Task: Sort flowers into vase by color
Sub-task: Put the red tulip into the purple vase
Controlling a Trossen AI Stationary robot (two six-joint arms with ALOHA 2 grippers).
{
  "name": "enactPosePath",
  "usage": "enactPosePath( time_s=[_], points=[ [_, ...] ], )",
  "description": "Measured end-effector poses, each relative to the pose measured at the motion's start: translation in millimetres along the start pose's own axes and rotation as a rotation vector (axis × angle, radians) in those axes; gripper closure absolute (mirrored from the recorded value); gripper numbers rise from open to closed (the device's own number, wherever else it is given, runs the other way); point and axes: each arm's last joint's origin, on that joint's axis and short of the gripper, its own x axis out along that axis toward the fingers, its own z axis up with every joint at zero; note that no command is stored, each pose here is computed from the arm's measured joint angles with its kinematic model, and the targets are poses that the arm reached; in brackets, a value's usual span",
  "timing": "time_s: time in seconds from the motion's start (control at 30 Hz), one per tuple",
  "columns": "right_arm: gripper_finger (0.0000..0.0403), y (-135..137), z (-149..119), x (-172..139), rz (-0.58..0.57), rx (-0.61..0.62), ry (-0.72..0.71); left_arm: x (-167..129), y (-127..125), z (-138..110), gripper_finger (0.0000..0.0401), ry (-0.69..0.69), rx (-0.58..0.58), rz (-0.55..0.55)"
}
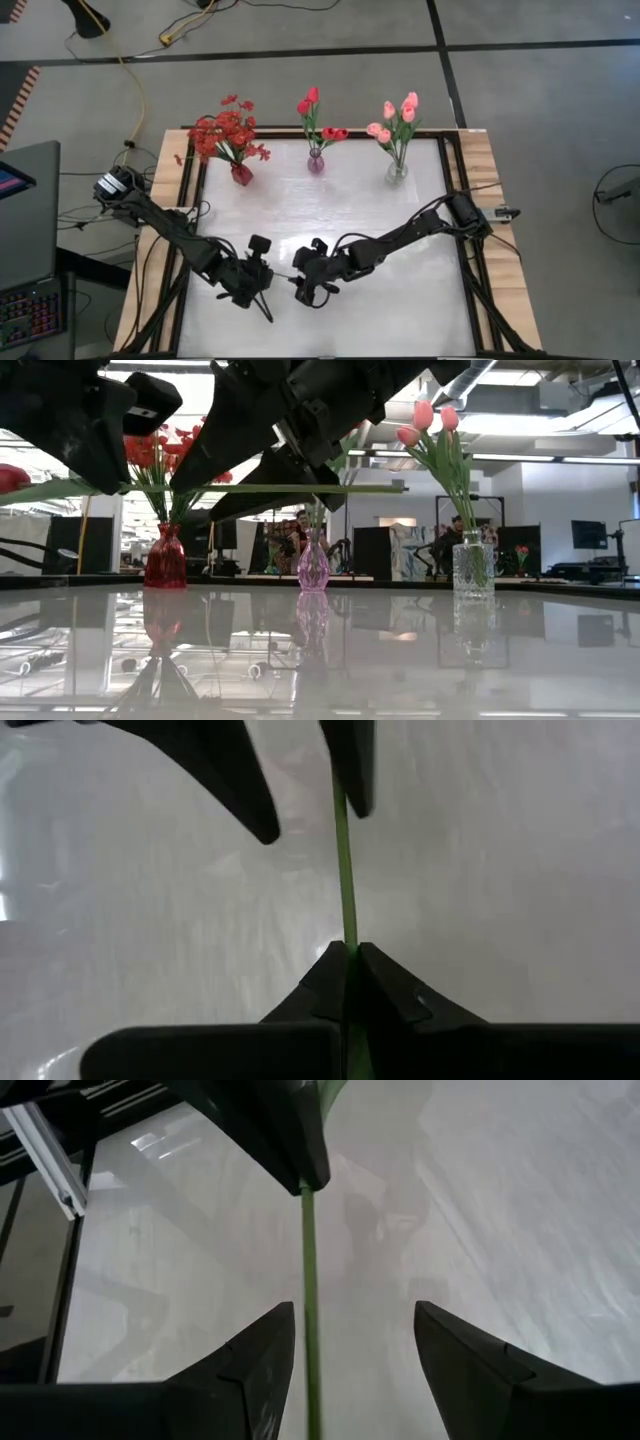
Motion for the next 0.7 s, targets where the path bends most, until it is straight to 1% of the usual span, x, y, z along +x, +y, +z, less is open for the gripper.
enactPosePath(
  time_s=[0.07,0.2,0.33,0.47,0.6,0.7],
  points=[
    [0.0171,0.3,-0.2,-0.1,0.002,0.0,0.001,-0.1,0.6,0.1,0.0399,-0.003,0.001,0.018],
    [0.0175,0.4,-0.2,-0.1,0.004,0.001,0.002,-0.1,0.6,0.1,0.0399,-0.004,0.003,0.02],
    [0.0202,0.4,-0.3,-0.1,0.006,0.001,0.004,-0.2,0.7,0.2,0.0399,-0.004,0.002,0.02],
    [0.0253,1.0,-0.7,-0.1,0.025,0.001,0.017,-0.2,0.7,0.2,0.0399,-0.006,0.002,0.023],
    [0.0319,1.4,-1.0,-0.1,0.041,-0.005,0.028,-0.3,1.1,0.5,0.0398,-0.01,-0.002,0.036],
    [0.0368,1.8,-1.3,-0.1,0.053,-0.009,0.037,-0.3,1.0,0.5,0.0387,-0.01,-0.005,0.033]
  ],
)
